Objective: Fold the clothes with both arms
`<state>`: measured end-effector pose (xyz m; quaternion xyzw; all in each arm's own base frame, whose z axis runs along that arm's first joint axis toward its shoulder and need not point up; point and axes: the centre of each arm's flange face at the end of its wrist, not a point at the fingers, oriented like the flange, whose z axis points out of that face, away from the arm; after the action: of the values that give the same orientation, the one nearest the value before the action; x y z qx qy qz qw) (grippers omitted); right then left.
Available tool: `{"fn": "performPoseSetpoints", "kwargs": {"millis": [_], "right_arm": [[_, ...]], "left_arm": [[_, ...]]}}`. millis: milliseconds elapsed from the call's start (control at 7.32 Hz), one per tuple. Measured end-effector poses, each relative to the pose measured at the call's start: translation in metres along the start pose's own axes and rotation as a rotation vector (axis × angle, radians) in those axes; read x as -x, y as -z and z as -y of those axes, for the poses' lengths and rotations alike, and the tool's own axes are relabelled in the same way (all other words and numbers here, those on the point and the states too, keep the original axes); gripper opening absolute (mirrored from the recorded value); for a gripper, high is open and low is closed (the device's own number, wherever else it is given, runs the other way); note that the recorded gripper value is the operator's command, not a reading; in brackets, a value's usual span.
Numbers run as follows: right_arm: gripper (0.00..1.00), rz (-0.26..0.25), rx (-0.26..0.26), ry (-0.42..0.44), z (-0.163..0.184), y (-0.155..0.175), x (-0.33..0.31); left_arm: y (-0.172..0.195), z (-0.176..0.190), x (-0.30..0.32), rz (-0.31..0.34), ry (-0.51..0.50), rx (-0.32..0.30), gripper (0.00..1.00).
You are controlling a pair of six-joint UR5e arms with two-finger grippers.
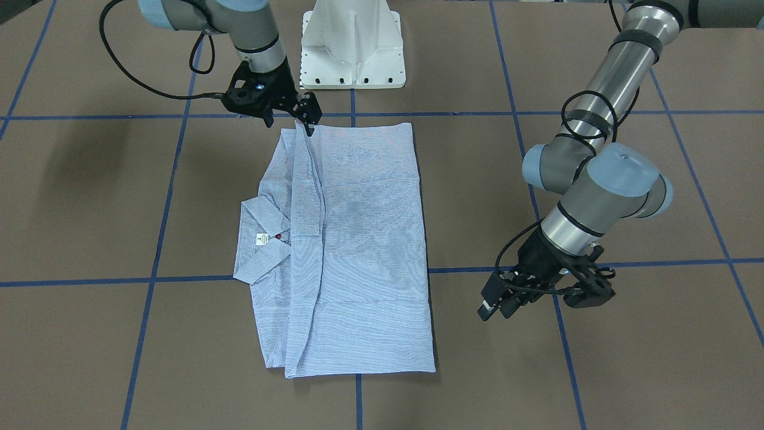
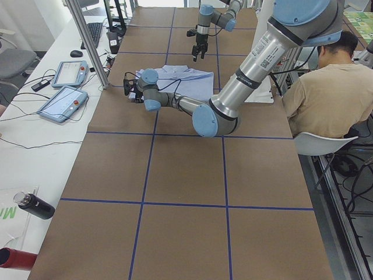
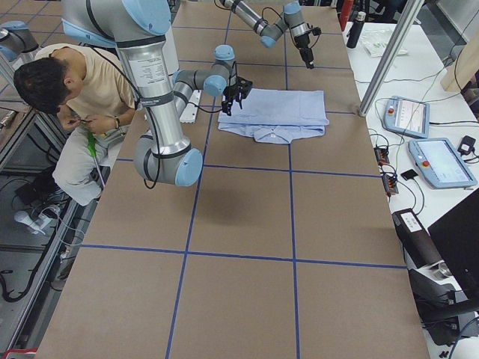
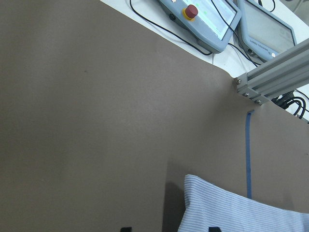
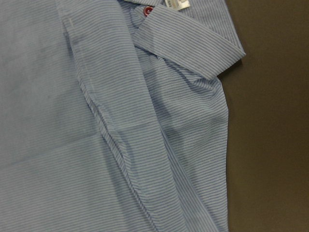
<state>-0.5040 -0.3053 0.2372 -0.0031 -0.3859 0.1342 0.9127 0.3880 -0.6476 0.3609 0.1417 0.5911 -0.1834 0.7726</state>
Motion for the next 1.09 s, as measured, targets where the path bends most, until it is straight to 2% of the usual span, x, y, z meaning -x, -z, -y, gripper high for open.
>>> {"fn": "performPoseSetpoints", "kwargs": {"millis": [137,410,683,1093], "right_arm": [[0.99,-0.086,-0.012,0.141,-0.008,-0.011,0.01],[0.99,-0.192,-0.022,0.373,-0.01,-0.04,0.03],[0.98,-0.248,-0.016,0.493,-0.006,-0.064,0.052],[0.98,-0.293,-0.016,0.568,-0.001,-0.08,0.049]], "left_arm": [[0.008,0.0,0.012,0.002,-0.012,0.008,0.61],[0.012,-0.001,0.02,0.007,-0.019,0.011,0.61],[0.012,-0.001,0.022,0.009,-0.019,0.011,0.61],[0.011,-0.001,0.023,0.011,-0.017,0.01,0.61]]}}
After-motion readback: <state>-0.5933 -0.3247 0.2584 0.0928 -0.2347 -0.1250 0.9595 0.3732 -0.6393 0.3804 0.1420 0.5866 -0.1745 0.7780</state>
